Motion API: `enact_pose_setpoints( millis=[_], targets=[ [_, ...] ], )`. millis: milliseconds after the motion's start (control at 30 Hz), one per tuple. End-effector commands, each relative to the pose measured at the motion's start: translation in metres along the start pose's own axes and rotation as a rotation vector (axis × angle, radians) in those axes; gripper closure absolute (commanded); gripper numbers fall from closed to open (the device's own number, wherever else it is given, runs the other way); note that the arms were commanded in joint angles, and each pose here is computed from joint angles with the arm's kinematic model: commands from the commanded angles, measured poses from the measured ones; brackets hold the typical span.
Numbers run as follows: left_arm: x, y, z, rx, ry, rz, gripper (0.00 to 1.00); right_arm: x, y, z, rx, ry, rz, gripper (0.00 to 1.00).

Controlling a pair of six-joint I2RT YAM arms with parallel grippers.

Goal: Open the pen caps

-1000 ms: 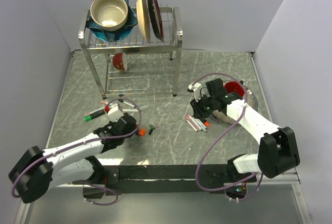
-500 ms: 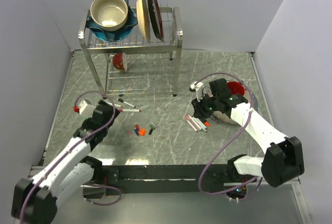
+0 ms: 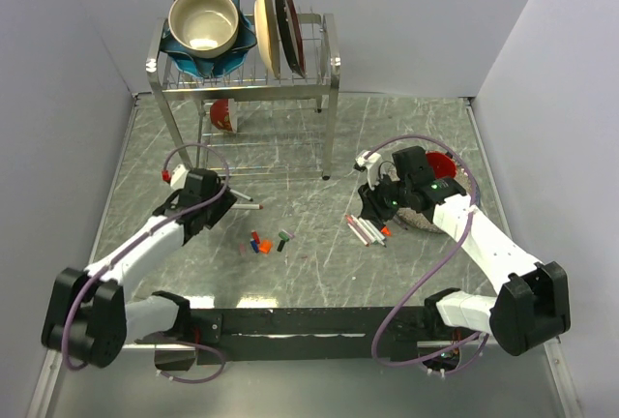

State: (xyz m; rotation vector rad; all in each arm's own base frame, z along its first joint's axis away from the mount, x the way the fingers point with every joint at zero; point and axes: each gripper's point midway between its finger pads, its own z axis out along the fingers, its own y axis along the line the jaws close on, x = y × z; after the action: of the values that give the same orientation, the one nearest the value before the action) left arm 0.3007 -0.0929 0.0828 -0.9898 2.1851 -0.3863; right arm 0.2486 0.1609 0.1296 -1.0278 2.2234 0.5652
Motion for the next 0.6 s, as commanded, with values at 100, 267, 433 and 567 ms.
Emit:
enact_pose_setpoints(
  millis=[100,267,433,567],
  targets=[
    [-0.003,-0.002,0.025,-0.212,0.033,-0.097,0.52,-0.023,-0.004,-0.01,0.019,-0.06,-0.039,0.62],
    [0.001,-0.002,0.035,-0.239,0.053,-0.106,0.53,-0.022,-0.005,-0.01,0.023,-0.059,-0.04,0.62],
    [0.004,-0.004,0.044,-0.256,0.068,-0.106,0.51,-0.022,-0.004,-0.009,0.019,-0.055,-0.039,0.62],
    [0.006,-0.004,0.049,-0.277,0.078,-0.104,0.51,-0.021,-0.005,-0.009,0.021,-0.052,-0.037,0.62]
  ],
)
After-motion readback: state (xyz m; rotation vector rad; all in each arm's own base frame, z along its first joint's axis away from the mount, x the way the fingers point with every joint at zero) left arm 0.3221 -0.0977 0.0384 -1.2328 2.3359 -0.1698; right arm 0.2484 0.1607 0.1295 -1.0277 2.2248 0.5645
